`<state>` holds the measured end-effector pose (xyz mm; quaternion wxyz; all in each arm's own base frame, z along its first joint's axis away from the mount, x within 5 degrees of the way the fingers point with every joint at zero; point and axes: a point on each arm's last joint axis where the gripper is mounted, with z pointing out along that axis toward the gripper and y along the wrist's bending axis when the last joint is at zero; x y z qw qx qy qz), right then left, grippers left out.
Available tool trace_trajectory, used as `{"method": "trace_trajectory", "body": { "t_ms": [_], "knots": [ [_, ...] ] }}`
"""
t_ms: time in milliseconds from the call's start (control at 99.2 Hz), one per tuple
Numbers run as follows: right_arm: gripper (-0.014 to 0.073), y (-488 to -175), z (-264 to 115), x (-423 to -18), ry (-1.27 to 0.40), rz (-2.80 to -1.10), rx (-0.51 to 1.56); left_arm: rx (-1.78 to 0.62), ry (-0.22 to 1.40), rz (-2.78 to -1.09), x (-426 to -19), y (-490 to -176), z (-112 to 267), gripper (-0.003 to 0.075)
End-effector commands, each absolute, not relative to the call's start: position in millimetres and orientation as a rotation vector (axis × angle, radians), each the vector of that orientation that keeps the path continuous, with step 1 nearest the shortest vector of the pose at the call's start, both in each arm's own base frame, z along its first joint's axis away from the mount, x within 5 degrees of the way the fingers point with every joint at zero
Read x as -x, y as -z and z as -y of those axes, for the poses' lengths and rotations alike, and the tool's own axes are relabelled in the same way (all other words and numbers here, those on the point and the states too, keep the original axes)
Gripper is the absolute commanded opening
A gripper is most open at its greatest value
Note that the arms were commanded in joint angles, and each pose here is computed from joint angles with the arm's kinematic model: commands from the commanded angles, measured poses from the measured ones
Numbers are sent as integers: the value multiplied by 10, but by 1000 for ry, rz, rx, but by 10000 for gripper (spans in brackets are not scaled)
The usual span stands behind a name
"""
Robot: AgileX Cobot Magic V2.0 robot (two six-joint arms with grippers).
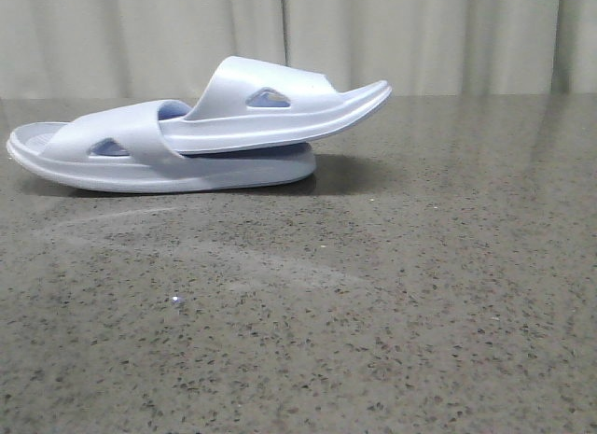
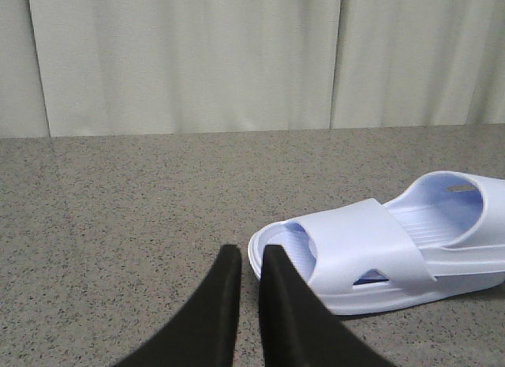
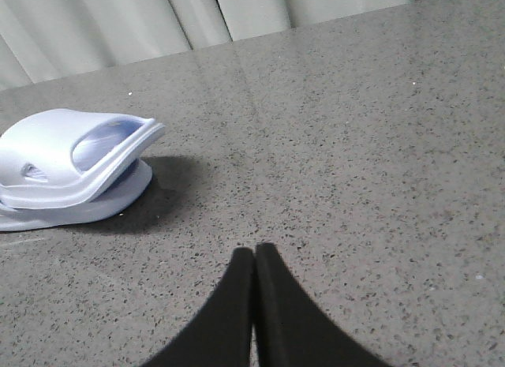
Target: Insert blue slippers together front up
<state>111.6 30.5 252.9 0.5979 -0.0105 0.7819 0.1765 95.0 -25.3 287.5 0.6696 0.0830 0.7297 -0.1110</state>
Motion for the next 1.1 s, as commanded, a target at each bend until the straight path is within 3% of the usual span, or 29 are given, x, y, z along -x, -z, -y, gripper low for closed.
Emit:
{"method": "trace_trajectory", "body": {
  "t_ms": [0,756,958,1089],
  "knots": [
    [-89,-2617,-302,-1127,-404,-1784,26,-150,255,-1614,-961,-2970,237,15],
    [-89,-2616,-304,-1126,-406,-1785,27,-147,244,-1612,-963,-2971,230,15],
    [-89,-2616,-304,-1126,-406,-1785,27,-77,113,-1631,-904,-2742,110,15],
    [-89,-2616,-304,-1126,-406,-1785,27,-20,50,-1548,-754,-2507,33,15]
  ]
}}
